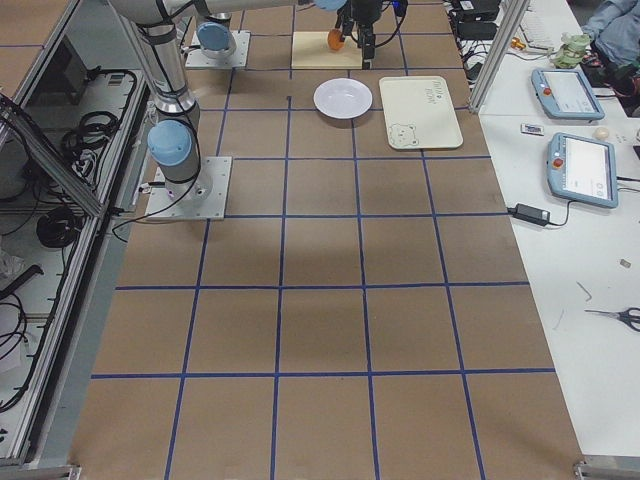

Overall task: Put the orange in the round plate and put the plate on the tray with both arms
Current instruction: 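Lower the left gripper onto the orange on the bamboo board and grasp it, then carry the orange with the left gripper over the white plate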

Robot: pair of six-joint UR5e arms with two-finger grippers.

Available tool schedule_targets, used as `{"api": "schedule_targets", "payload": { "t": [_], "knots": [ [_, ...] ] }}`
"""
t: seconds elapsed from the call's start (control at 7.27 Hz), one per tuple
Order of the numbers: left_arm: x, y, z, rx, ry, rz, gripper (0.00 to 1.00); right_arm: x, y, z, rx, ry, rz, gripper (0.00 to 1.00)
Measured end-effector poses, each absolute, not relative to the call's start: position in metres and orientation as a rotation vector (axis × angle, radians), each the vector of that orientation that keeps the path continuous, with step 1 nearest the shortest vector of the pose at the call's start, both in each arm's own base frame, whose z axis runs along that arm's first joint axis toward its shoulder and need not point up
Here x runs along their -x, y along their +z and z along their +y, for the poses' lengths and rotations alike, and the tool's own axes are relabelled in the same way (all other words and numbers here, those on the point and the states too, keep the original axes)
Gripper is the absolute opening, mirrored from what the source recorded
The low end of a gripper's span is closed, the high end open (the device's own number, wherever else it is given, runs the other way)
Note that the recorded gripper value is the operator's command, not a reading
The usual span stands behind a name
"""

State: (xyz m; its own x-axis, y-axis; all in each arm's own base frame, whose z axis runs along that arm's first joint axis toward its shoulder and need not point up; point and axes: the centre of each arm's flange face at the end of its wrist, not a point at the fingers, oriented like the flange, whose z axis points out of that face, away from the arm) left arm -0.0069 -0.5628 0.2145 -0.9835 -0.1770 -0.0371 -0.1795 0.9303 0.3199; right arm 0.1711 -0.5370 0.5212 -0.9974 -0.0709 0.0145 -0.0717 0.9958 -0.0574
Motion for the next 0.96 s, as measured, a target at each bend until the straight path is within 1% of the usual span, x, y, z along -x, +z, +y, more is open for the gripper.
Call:
{"api": "schedule_targets", "payload": {
  "t": [0.14, 0.28, 0.55, 0.96],
  "knots": [
    [0.007, 0.208, -0.561, 0.296, 0.535, 3.075, 0.49, -0.171, 0.521, -0.537, -0.113, 0.091, -3.125, 1.00],
    [0.008, 0.203, -0.559, 0.317, 0.551, 3.070, 0.00, -0.171, 0.521, -0.537, -0.113, 0.091, -3.125, 1.00],
    [0.007, 0.204, -0.561, 0.357, 0.546, 3.062, 0.00, -0.170, 0.521, -0.537, -0.114, 0.091, -3.124, 1.00],
    [0.015, 0.244, -0.577, 0.428, 0.473, 3.090, 0.00, -0.170, 0.521, -0.537, -0.114, 0.091, -3.125, 1.00]
  ]
}}
